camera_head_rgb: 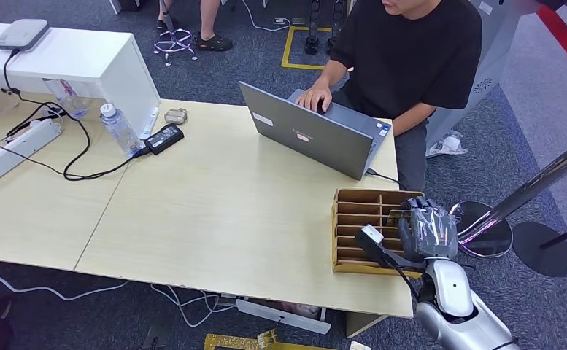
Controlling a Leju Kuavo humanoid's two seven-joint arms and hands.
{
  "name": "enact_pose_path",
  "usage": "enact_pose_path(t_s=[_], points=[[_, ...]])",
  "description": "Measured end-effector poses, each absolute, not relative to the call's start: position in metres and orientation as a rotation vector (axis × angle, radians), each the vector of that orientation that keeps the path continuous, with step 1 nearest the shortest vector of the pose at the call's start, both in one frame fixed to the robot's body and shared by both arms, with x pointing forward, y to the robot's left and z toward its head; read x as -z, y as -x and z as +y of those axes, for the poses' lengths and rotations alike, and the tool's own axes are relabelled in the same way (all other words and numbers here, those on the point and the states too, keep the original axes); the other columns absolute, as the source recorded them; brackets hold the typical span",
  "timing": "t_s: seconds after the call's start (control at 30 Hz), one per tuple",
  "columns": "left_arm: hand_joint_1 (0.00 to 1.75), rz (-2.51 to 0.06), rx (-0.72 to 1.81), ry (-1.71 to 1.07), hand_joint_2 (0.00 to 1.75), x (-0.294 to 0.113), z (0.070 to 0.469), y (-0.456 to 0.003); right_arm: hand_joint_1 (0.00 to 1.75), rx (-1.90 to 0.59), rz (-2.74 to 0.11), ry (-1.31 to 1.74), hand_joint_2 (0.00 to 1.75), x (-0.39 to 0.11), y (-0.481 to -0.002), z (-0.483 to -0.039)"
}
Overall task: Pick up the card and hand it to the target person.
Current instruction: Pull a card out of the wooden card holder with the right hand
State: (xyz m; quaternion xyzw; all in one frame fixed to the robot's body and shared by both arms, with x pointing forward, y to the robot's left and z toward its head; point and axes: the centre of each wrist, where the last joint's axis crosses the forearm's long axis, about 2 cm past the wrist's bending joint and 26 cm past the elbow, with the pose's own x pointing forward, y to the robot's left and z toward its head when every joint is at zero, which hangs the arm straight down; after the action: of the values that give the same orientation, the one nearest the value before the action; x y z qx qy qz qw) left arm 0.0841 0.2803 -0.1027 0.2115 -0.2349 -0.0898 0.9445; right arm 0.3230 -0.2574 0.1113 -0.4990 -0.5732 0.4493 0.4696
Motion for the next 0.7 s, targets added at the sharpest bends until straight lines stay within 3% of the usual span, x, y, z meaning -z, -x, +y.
enact_pose_path(t_s=[0.33,0.7], points=[[0.00,-0.474,0.178,-0.434,0.00,0.103,0.280,-0.084,1.09,-1.126,-1.400,1.247,1.75,-0.112,-0.315,-0.251],[0.00,-0.481,0.175,-0.436,0.00,0.103,0.280,-0.084,1.49,-1.134,-1.413,1.240,1.75,-0.115,-0.311,-0.247]])
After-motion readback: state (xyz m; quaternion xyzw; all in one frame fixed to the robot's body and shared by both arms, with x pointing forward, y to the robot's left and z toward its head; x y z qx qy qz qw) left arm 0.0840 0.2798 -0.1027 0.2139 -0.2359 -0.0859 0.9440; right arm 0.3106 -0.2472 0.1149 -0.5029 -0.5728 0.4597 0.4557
